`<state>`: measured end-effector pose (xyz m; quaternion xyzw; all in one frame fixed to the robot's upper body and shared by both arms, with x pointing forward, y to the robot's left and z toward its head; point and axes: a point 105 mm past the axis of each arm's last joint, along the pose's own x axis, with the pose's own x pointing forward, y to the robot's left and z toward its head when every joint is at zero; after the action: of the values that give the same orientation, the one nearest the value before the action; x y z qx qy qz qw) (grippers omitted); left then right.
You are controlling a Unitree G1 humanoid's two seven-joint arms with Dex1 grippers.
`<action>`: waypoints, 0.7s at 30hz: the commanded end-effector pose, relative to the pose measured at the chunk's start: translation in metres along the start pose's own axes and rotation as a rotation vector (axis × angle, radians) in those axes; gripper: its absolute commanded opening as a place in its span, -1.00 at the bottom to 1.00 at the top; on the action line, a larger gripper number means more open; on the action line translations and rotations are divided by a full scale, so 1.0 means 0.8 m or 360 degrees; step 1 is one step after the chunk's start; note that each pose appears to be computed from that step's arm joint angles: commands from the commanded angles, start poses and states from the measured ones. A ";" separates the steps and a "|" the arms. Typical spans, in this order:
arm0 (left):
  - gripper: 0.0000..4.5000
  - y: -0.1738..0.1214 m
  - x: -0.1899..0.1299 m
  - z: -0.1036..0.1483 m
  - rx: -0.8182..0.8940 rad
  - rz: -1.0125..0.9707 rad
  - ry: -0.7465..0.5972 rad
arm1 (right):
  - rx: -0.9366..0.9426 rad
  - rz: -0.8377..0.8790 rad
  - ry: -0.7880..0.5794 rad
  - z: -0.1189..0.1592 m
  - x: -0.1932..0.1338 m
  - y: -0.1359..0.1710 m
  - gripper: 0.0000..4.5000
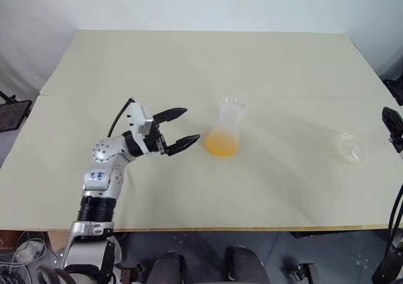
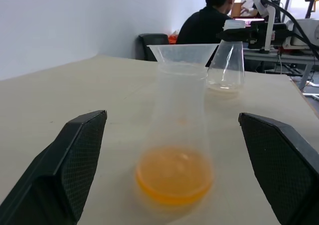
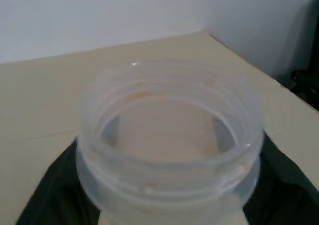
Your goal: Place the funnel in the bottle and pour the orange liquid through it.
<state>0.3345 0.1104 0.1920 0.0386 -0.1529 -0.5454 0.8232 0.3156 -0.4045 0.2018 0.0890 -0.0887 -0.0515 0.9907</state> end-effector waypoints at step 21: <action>1.00 0.015 -0.011 0.029 0.0138 -0.0019 0.0044 | -0.0423 0.0711 -0.0807 0.177 -0.041 0.110 1.00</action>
<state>0.3375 0.1239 0.2012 0.0708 -0.1457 -0.5408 0.8254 0.2755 -0.3581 0.3238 -0.0335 -0.3089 0.0941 0.9458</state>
